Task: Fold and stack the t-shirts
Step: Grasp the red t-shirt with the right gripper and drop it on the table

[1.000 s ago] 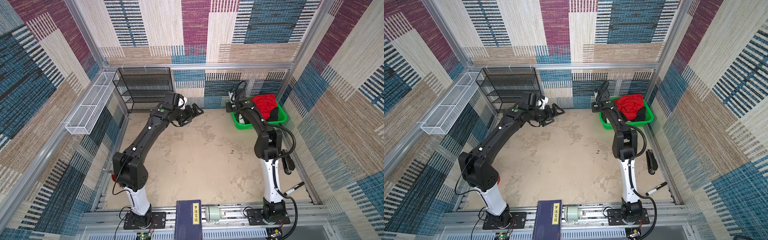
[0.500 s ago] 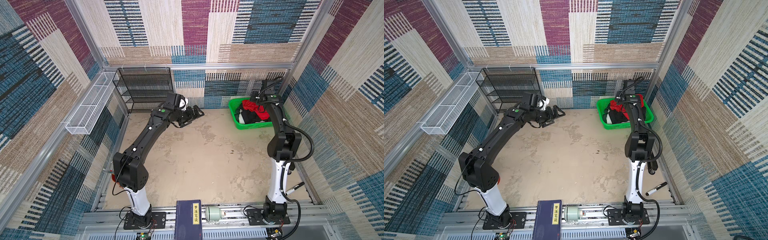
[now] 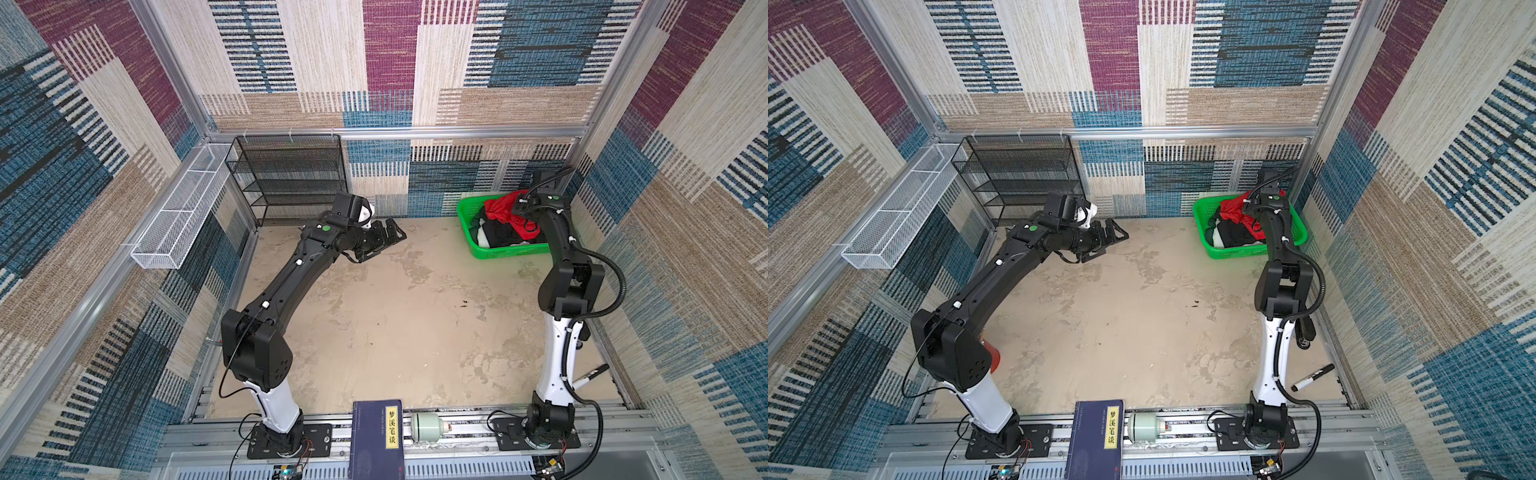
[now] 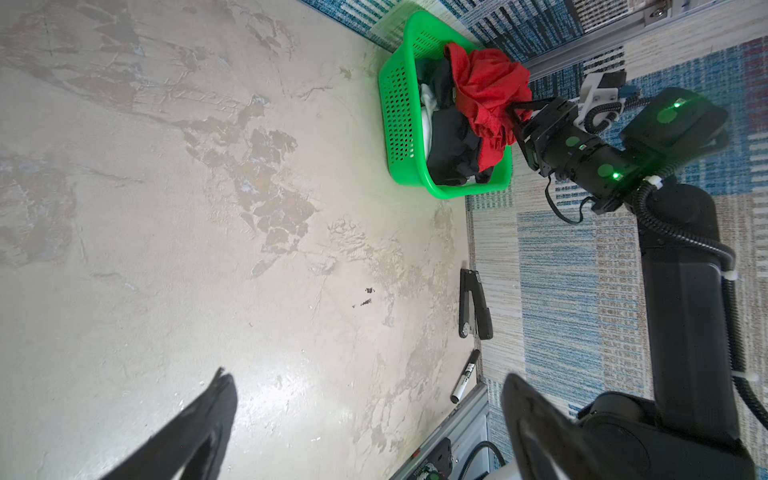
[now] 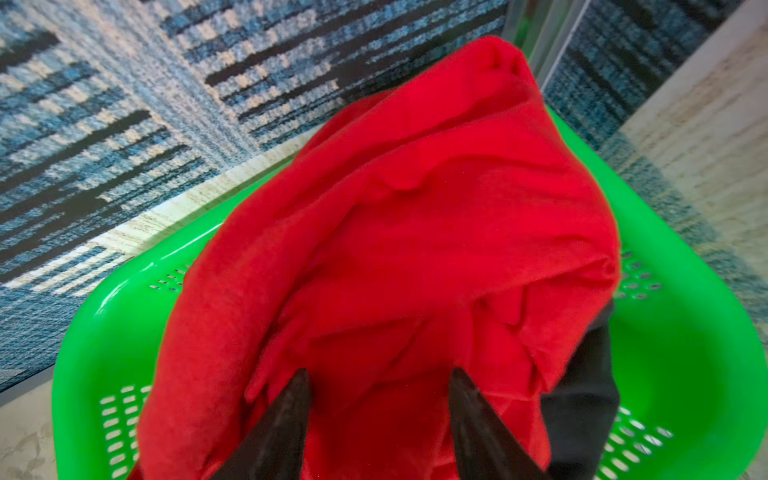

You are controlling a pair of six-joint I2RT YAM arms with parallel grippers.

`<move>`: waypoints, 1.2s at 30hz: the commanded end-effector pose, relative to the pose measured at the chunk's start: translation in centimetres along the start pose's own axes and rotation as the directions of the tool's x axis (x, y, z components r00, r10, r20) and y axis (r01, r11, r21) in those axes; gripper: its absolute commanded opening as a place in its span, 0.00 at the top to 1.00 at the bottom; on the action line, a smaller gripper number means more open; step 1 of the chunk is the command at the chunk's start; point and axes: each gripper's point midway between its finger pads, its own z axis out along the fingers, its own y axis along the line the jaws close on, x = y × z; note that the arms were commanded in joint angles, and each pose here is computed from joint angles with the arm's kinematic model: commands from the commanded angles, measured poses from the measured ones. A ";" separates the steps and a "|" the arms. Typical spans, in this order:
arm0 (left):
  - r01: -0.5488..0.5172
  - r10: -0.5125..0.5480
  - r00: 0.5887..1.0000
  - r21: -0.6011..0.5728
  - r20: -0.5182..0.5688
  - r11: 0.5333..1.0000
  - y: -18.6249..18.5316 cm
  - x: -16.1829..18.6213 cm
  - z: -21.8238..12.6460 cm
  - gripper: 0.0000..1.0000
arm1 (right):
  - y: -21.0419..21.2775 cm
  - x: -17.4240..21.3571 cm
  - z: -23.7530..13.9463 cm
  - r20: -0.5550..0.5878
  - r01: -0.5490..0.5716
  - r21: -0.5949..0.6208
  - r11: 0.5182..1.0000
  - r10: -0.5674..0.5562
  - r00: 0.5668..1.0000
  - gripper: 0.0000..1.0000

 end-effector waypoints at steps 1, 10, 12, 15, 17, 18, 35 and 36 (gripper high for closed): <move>-0.005 0.005 1.000 -0.003 0.024 1.000 -0.2 -0.3 -0.4 0.00 | 0.2 0.5 0.6 -0.013 -0.003 -0.018 1.000 0.003 1.000 0.61; -0.015 0.015 1.000 0.003 0.025 1.000 -0.2 0.4 -1.2 0.00 | 1.3 -0.8 -1.9 0.065 0.008 -0.096 0.995 -0.002 0.998 1.00; -0.018 0.018 0.999 0.008 0.028 1.000 -0.2 0.6 -1.5 0.00 | 1.5 -1.7 -3.6 0.113 0.002 -0.116 0.993 0.011 0.994 1.00; -0.027 0.026 0.999 0.012 0.030 1.000 -0.3 1.0 -1.9 0.00 | 1.7 -2.7 -6.6 0.186 -0.015 -0.152 0.988 0.043 0.982 1.00; -0.034 0.033 0.999 0.020 0.035 0.999 -0.4 1.2 -2.3 0.00 | 1.9 -2.8 -8.6 0.207 -0.021 -0.176 0.984 0.058 0.977 1.00; -0.038 0.037 0.998 0.026 0.043 0.999 -0.5 1.2 -2.5 0.00 | 2.0 -2.9 -9.9 0.221 -0.020 -0.183 0.983 0.060 0.973 1.00; -0.064 0.088 0.947 -0.089 0.310 0.994 1.4 1.6 -12.6 0.00 | 27.5 2.9 -38.3 0.276 0.266 -0.767 0.584 -0.074 0.958 1.00; -0.061 0.099 0.945 -0.127 0.312 0.990 2.4 2.2 -13.1 0.00 | 29.1 4.9 -38.9 0.248 0.263 -0.799 0.541 -0.102 0.963 1.00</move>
